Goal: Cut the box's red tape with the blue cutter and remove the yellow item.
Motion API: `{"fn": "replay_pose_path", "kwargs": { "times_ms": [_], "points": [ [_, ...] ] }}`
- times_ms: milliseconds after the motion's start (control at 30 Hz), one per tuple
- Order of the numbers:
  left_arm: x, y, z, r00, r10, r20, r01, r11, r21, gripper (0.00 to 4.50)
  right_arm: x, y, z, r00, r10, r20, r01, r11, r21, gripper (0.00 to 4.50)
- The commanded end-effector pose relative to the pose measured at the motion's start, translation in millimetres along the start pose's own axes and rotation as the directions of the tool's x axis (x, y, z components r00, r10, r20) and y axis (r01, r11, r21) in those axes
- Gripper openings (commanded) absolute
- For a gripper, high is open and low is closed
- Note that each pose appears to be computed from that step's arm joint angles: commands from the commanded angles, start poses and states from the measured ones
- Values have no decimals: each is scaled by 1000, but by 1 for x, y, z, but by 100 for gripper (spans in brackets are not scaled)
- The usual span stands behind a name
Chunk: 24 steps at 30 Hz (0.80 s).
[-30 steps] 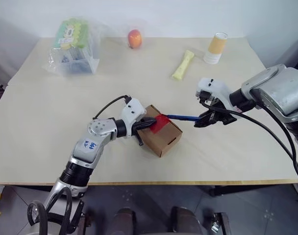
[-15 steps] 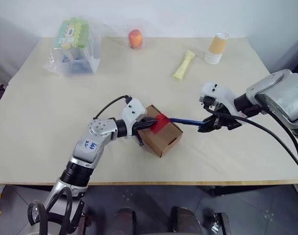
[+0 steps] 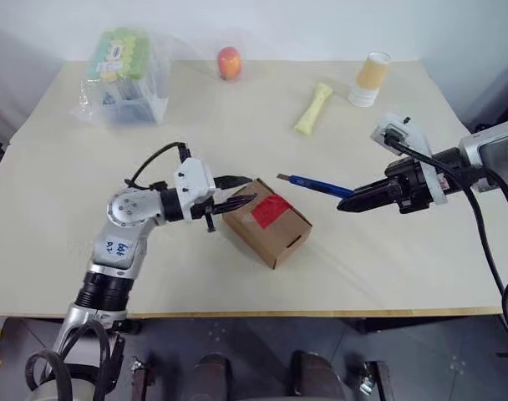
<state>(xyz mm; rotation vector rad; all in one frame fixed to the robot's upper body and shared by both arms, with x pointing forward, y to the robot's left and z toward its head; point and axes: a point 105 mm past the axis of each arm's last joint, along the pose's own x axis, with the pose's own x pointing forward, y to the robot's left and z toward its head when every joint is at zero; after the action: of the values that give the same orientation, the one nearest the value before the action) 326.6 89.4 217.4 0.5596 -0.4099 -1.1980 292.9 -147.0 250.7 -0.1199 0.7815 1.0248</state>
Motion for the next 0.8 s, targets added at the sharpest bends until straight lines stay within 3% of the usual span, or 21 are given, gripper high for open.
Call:
{"fn": "replay_pose_path", "kwargs": {
  "times_ms": [33,200,500,600,800],
  "points": [
    [11,8,26,997,-27,67,12,976,217,250,2,12,10,995,76,59,-76,997,-6,16],
    [32,7,29,995,-89,35,67,909,411,406,12,18,17,988,125,88,-127,992,24,16],
    [48,1,12,990,-136,-37,137,861,491,406,22,26,19,985,147,94,-153,986,62,16],
    [51,7,15,995,-98,-8,90,875,476,342,23,28,19,984,148,102,-156,985,73,16],
    [52,5,12,995,-103,-15,99,884,457,156,24,28,18,983,135,121,-147,985,89,16]
  ]
}}
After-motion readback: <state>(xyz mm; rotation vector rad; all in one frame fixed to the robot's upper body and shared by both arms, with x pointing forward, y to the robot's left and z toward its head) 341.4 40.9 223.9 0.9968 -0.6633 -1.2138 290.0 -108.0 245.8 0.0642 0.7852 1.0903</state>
